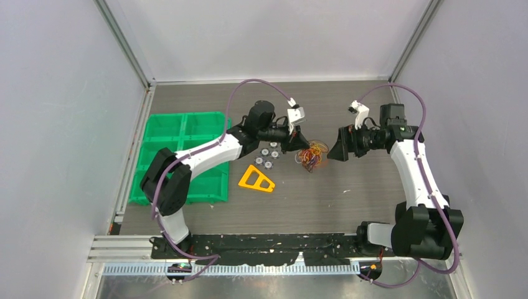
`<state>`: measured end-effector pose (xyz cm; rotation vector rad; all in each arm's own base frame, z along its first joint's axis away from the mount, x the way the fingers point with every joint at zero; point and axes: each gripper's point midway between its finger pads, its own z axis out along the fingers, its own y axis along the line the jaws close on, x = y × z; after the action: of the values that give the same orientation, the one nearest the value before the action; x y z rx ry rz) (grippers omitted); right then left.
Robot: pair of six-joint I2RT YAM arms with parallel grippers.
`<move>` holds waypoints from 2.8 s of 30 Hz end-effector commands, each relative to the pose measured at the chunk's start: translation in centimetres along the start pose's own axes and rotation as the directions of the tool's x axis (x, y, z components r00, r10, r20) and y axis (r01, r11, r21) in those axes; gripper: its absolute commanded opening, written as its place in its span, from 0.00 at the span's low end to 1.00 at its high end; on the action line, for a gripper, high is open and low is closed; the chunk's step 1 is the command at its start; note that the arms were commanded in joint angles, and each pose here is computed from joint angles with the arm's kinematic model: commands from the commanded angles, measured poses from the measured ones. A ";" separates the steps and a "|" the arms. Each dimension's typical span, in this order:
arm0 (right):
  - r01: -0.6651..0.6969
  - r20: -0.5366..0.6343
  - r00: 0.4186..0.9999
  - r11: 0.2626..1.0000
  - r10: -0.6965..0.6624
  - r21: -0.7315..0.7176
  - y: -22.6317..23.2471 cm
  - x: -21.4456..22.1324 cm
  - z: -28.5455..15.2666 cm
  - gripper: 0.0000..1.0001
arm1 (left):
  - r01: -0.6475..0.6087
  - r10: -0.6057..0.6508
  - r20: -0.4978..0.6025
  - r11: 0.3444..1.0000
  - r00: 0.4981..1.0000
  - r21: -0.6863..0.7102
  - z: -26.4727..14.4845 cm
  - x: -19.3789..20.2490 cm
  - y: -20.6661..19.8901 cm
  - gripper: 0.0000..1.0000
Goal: Untangle the cables
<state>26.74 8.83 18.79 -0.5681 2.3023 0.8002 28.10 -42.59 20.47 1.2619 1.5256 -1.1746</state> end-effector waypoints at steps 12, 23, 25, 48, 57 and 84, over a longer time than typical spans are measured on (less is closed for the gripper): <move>0.002 0.119 0.993 0.975 0.025 -0.221 -0.3 -1.8 2.4 0.95 | -0.515 0.517 0.077 0.856 0.853 -0.040 2.1 -8.2 1.5 0.00; 0.077 0.323 0.946 0.978 -0.010 -0.193 -0.1 -5.4 3.4 0.39 | -0.418 0.427 0.085 0.902 0.900 -0.109 2.7 -9.7 0.4 0.00; 0.098 0.340 0.940 0.980 -0.034 -0.172 0.1 -5.9 2.9 0.15 | -0.402 0.412 0.066 0.907 0.909 -0.127 1.9 -9.6 0.7 0.00; 0.399 0.381 0.837 0.914 -0.393 0.068 0.9 -8.3 -2.7 0.06 | -0.145 0.143 -0.040 0.987 0.989 -0.073 -9.2 -10.1 -0.9 0.89; 0.546 0.346 0.763 0.831 -0.546 0.105 2.8 -7.4 -2.0 0.06 | -0.093 0.091 -0.041 0.993 0.995 -0.072 -5.2 -11.1 1.3 0.89; 0.264 0.127 0.926 0.852 -0.355 0.453 -11.8 -4.1 -9.6 0.06 | -0.051 -0.058 -0.288 0.934 0.956 -0.355 -16.6 0.6 8.9 0.00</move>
<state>31.54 -1.82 21.80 -0.6237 2.0111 0.3180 35.79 -28.59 21.41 1.2540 1.8399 -0.7895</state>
